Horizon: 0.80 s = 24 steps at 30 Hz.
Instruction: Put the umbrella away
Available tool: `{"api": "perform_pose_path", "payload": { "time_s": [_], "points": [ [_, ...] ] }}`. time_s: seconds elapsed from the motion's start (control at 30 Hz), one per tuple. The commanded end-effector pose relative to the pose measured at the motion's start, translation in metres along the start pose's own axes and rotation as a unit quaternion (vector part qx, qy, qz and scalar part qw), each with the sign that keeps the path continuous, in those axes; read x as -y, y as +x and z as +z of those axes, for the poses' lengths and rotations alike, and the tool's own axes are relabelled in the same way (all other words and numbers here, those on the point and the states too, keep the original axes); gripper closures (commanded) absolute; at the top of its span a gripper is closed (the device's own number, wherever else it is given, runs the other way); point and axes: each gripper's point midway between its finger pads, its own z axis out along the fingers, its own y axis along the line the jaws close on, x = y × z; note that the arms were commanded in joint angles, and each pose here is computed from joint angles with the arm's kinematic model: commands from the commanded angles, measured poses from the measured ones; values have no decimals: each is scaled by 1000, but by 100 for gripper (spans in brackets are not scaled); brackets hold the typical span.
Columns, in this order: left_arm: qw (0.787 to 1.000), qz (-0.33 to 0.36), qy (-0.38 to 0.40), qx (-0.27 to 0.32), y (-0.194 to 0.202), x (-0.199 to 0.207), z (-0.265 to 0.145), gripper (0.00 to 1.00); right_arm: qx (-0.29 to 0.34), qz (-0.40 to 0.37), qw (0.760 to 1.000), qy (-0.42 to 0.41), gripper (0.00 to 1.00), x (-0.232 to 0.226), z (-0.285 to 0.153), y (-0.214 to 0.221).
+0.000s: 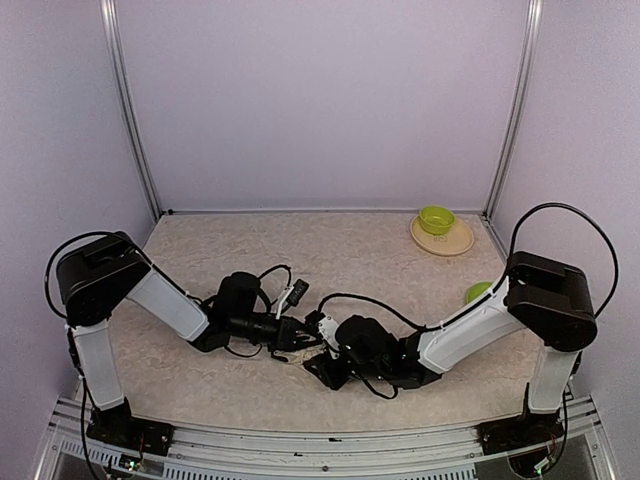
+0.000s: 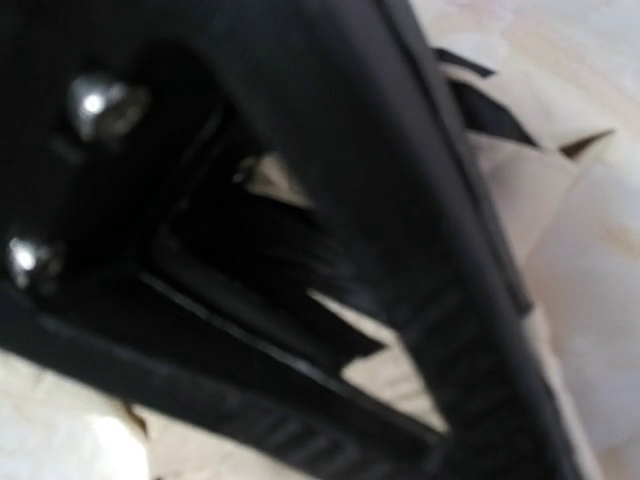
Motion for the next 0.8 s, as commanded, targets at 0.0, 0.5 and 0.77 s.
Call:
{"api": "perform_pose_path", "payload": {
  "time_s": [0.0, 0.5, 0.77],
  "points": [
    [993, -70, -65, -65, 45, -33, -5, 97, -57, 2, 998, 12, 77, 13, -5, 43],
    [997, 52, 3, 65, -92, 12, -31, 36, -100, 0, 992, -74, 94, -7, -24, 76],
    [948, 268, -119, 125, -117, 85, -89, 42, -119, -29, 986, -115, 96, -9, -41, 84]
  ]
}}
